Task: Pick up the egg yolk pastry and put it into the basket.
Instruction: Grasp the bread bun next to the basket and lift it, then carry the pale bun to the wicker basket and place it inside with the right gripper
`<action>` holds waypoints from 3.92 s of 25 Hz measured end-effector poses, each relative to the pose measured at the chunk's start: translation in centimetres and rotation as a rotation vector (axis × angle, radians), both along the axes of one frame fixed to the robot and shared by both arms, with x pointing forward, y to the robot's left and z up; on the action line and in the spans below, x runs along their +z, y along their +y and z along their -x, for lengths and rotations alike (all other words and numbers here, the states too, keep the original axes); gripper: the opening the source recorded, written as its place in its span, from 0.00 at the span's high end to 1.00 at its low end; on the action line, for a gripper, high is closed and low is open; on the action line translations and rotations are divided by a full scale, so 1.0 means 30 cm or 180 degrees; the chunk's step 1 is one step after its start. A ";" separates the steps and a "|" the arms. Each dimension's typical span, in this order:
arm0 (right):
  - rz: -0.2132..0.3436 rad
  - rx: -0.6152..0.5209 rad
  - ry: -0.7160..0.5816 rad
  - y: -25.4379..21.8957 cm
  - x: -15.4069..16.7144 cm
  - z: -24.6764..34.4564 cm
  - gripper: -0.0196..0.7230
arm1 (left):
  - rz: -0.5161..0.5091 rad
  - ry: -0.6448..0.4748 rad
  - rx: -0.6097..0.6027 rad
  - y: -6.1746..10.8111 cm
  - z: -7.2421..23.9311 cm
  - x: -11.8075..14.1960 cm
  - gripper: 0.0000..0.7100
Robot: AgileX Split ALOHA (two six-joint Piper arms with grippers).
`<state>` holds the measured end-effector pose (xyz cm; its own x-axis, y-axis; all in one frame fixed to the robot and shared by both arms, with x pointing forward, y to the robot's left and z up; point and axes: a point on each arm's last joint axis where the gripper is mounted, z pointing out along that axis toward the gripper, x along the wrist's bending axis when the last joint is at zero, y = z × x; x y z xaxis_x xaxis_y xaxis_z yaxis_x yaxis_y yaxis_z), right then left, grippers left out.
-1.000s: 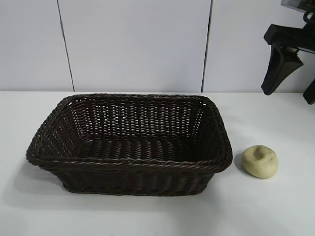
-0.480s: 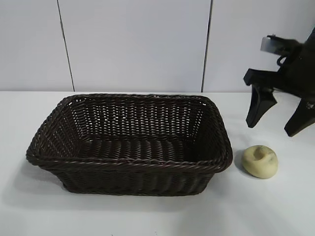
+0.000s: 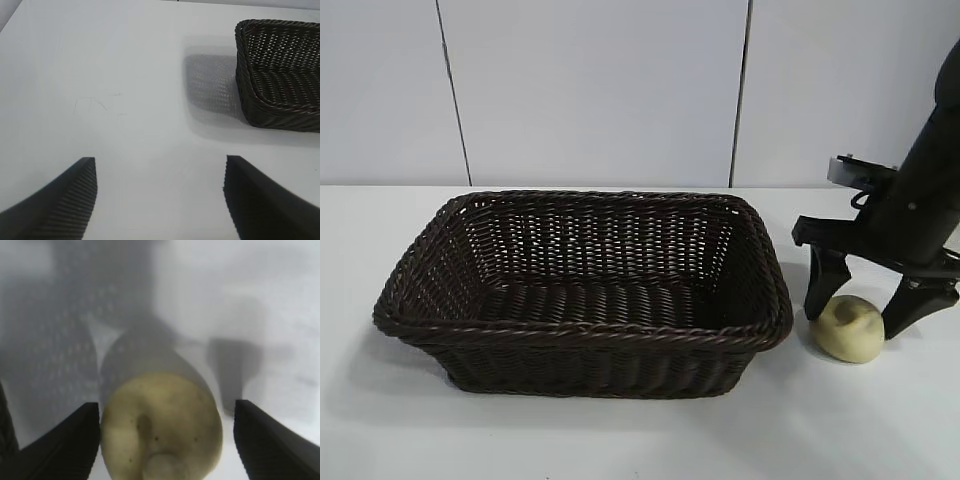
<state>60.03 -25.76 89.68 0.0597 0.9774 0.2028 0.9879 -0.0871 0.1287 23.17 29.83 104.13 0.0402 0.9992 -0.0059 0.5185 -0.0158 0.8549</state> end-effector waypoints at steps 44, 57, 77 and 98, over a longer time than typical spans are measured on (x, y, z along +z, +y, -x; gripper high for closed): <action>-0.0645 0.0813 -0.1427 0.376 0.515 0.200 0.92 | 0.0003 0.0000 0.0002 0.000 0.000 0.000 0.27; -0.0870 0.1128 -0.1766 0.581 0.491 0.248 0.92 | 0.0003 0.0000 0.0002 0.000 0.000 0.000 0.27; -0.0557 0.1049 -0.1422 0.700 0.100 0.155 0.84 | 0.0003 0.0000 0.0002 0.000 0.000 0.000 0.27; -0.0762 0.1061 -0.0795 0.689 0.272 0.069 0.25 | 0.0003 0.0000 0.0002 0.000 0.000 0.000 0.27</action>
